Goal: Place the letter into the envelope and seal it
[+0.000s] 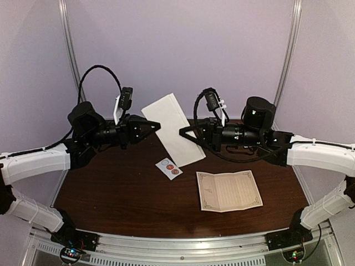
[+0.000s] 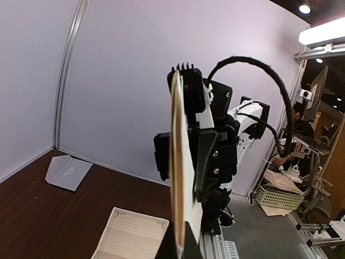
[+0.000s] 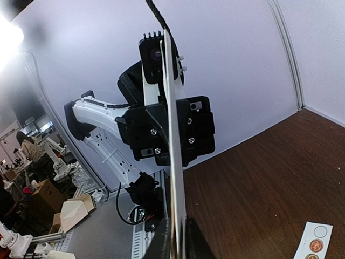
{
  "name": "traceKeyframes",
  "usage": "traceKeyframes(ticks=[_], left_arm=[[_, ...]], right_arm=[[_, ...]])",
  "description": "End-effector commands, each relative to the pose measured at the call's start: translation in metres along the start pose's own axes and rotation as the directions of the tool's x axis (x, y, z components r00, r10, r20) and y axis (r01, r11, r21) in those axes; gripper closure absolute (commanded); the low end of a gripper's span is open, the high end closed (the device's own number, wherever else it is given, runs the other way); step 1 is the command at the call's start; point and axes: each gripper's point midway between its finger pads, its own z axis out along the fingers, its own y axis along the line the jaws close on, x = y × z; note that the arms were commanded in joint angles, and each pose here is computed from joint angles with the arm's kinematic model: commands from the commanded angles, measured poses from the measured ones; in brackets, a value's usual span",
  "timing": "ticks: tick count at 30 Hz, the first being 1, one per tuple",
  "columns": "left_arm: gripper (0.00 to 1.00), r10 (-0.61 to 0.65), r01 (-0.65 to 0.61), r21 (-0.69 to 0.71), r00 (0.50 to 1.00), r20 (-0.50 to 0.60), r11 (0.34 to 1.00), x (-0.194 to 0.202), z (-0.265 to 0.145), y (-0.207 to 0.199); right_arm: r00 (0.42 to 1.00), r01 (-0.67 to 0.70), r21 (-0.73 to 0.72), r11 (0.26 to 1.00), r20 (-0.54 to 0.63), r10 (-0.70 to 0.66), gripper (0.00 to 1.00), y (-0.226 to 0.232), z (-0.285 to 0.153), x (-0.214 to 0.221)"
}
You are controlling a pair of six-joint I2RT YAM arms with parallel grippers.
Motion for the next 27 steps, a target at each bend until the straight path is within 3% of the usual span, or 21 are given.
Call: traceKeyframes(ticks=[1, 3, 5, 7, 10, 14, 23, 27], left_arm=[[1.0, 0.056, -0.057, 0.01, 0.995, 0.081, 0.998, -0.02, -0.002, -0.009], [1.0, 0.061, -0.064, 0.019, 0.989, 0.136, 0.998, -0.03, -0.006, -0.014], [1.0, 0.065, -0.073, 0.035, 0.981, 0.184, 0.997, -0.038, -0.009, -0.02], [1.0, 0.073, -0.083, 0.038, 0.973, 0.218, 0.996, -0.045, -0.011, -0.023], [1.0, 0.073, -0.084, 0.034, 0.966, 0.248, 0.996, -0.051, -0.013, -0.024], [1.0, 0.068, -0.081, 0.035, 0.959, 0.274, 0.996, -0.056, -0.015, -0.025], [1.0, 0.055, -0.065, 0.019, 0.947, 0.317, 0.998, -0.061, -0.019, -0.023], [1.0, 0.051, -0.059, 0.013, 0.944, 0.326, 0.998, -0.062, -0.02, -0.022]], right_arm=[[0.999, 0.021, -0.002, 1.0, 0.028, -0.021, 0.71, 0.002, -0.001, -0.01], [0.999, 0.014, 0.008, 1.0, 0.033, -0.014, 0.43, -0.001, -0.001, -0.006], [0.999, -0.003, 0.019, 1.0, 0.043, 0.002, 0.26, -0.006, -0.002, -0.002], [0.998, -0.022, 0.024, 0.999, 0.057, 0.021, 0.16, -0.01, -0.002, 0.002], [0.995, -0.047, -0.013, 0.999, 0.085, 0.048, 0.11, -0.009, -0.002, 0.006], [0.989, -0.073, -0.054, 0.996, 0.122, 0.079, 0.12, -0.007, -0.003, 0.009], [0.98, -0.077, -0.133, 0.988, 0.174, 0.099, 0.37, 0.005, 0.0, 0.005], [0.981, -0.077, -0.152, 0.985, 0.166, 0.103, 0.41, 0.008, 0.006, 0.007]])
